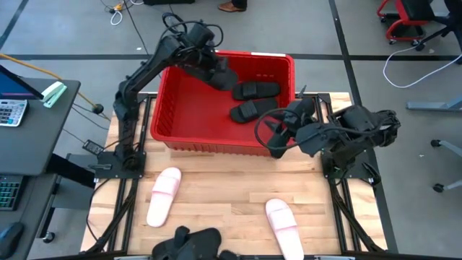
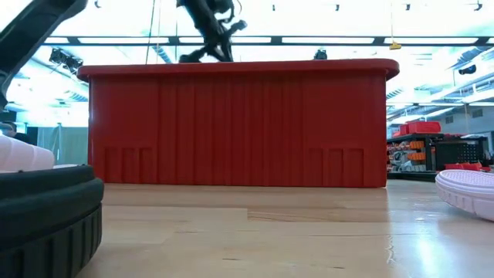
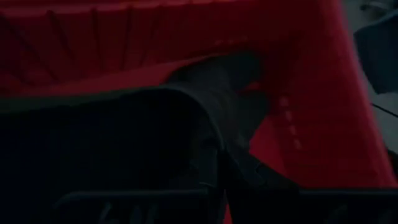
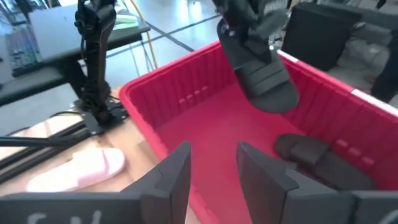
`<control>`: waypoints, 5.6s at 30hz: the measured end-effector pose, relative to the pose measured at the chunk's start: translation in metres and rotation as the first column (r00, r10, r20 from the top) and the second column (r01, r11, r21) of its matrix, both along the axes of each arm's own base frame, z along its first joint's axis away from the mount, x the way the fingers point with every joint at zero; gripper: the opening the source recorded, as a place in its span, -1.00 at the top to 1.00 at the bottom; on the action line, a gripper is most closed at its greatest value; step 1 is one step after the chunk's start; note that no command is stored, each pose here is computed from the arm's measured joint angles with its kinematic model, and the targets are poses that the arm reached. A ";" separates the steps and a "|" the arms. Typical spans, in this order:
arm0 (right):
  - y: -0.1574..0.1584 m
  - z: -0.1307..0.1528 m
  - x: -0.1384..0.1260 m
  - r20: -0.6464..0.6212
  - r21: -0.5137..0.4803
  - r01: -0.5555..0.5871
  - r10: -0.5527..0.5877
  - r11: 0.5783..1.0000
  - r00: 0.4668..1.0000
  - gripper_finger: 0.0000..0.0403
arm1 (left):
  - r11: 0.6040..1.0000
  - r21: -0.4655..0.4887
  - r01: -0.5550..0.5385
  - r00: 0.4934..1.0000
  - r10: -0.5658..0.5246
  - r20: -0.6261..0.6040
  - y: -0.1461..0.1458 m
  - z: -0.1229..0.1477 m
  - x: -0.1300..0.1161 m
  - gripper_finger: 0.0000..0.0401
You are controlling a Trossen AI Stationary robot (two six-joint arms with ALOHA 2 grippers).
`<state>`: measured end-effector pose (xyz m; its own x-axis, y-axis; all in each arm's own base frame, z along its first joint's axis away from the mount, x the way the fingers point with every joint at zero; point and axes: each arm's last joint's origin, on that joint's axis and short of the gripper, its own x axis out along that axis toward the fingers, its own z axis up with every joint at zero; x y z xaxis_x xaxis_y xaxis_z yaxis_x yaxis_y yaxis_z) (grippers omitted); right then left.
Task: Pick and place slides into bin
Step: Put the black slide into the red bin
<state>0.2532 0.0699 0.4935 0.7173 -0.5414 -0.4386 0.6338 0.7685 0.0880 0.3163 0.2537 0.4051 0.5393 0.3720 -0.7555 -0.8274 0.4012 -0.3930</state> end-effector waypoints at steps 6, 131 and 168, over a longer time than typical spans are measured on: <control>-0.008 0.000 0.001 -0.037 -0.045 0.004 -0.005 0.999 0.999 0.33 | 0.988 -0.093 -0.122 0.992 0.124 0.026 0.017 -0.021 0.011 0.94; -0.055 0.015 -0.058 -0.114 -0.057 0.112 -0.118 0.992 0.986 0.33 | 0.943 -0.317 -0.104 0.927 -0.023 -0.374 -0.006 -0.120 0.059 0.90; -0.053 0.014 -0.056 -0.142 -0.002 0.028 -0.028 1.000 0.990 0.33 | 0.983 -0.089 0.159 0.983 -0.166 -0.073 -0.004 -0.014 0.006 0.08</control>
<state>0.1968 0.0174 0.5075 0.6327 -0.5601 -0.5348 0.6610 0.7504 -0.0039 0.3222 0.2501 0.3909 0.5239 0.2191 -0.8231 -0.7838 0.5023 -0.3652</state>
